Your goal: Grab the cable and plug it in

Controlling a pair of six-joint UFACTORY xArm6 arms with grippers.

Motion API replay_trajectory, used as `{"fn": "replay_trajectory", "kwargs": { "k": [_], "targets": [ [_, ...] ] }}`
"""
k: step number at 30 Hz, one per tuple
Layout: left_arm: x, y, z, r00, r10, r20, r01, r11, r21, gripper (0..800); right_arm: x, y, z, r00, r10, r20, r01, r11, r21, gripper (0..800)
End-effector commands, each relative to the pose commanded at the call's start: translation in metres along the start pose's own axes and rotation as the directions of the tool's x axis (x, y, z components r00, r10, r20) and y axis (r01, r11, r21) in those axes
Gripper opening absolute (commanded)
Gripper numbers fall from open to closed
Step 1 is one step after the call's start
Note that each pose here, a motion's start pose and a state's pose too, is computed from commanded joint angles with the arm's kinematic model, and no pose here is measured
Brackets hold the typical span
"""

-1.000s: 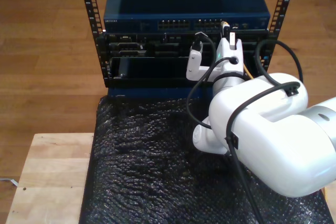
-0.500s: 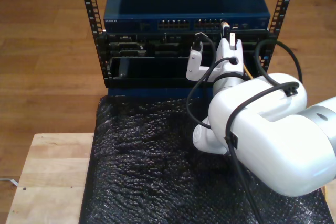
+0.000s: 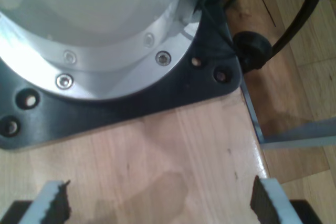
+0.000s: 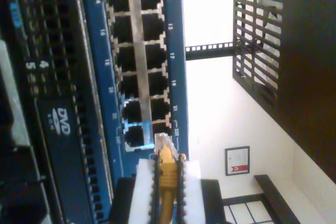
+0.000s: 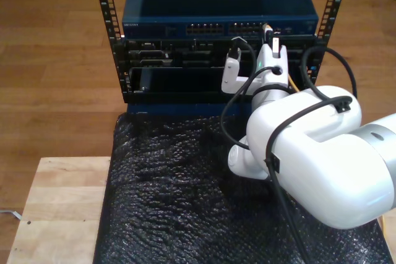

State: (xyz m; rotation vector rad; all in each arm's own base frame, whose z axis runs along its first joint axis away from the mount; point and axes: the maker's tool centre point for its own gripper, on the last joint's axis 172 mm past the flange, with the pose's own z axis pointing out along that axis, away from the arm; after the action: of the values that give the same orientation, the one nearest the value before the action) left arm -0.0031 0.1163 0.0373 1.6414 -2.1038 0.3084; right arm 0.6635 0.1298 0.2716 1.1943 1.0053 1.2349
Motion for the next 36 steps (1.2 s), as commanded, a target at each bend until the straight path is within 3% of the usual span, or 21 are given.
{"fn": "replay_trajectory", "kwargs": {
  "k": [36],
  "targets": [
    [0.0,0.0,0.0,1.0,0.0,0.0,0.0,1.0,0.0,800,0.0053,-0.0005,-0.0004,1.0,-0.002,-0.009,0.002,1.0,0.0,0]
  ]
}}
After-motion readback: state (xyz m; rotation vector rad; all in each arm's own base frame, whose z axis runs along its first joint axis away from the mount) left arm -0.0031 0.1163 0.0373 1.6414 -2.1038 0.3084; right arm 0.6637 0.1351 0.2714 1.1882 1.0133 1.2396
